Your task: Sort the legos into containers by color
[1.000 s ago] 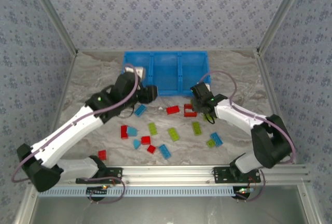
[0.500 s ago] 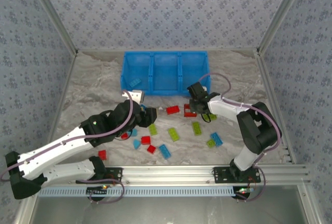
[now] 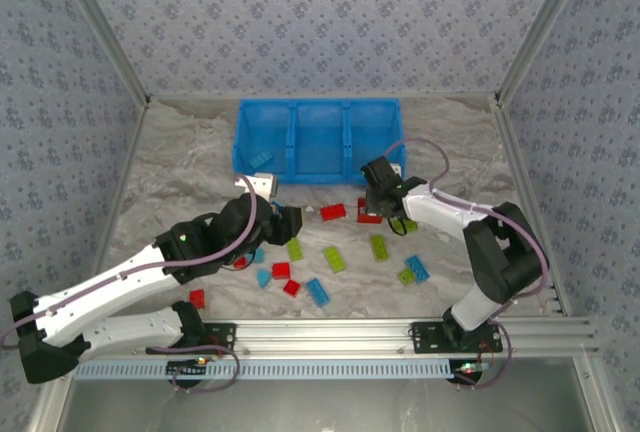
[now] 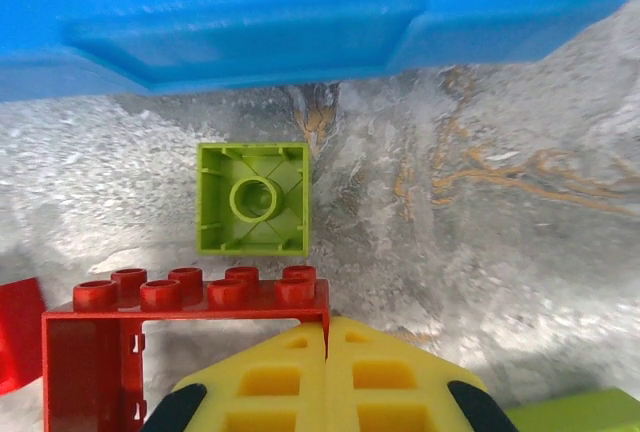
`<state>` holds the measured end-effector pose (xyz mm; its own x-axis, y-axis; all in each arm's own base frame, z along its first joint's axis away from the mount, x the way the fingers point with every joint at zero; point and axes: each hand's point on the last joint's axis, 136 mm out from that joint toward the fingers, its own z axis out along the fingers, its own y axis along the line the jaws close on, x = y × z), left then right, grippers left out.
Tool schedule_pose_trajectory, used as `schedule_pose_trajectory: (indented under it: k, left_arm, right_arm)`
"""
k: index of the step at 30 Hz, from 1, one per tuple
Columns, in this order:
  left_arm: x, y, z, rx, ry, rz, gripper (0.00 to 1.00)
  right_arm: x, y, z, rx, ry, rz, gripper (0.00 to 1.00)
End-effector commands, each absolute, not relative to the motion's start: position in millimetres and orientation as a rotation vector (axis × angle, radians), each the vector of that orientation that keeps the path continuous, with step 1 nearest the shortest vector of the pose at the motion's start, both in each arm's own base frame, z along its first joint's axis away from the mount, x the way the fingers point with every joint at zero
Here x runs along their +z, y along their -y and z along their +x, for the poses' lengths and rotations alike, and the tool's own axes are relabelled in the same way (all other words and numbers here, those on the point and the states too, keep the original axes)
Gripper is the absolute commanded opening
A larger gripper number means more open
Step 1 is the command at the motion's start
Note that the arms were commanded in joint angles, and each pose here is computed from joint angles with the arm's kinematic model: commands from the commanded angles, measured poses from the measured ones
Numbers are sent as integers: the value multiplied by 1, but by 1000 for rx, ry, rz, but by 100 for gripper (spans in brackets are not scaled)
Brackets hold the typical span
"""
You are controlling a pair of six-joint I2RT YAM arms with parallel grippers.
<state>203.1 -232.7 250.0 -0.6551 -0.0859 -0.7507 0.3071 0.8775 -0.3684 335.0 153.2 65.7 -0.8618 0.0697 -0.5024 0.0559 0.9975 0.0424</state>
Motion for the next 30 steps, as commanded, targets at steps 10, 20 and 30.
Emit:
schedule_pose_trajectory:
  k: [10,20,30]
  left_arm:
    - [310,267,227,-641,-2066,171,61]
    - [301,274,235,-575,-2115,162,61]
    - [234,263,228,-478,-2300,69,61]
  right_arm:
    - [164,-141,418,-77,-2420,103,0]
    - [114,-140,491,-79,-2488,117,0]
    - [95,-141,499,-72,-2547,97,24]
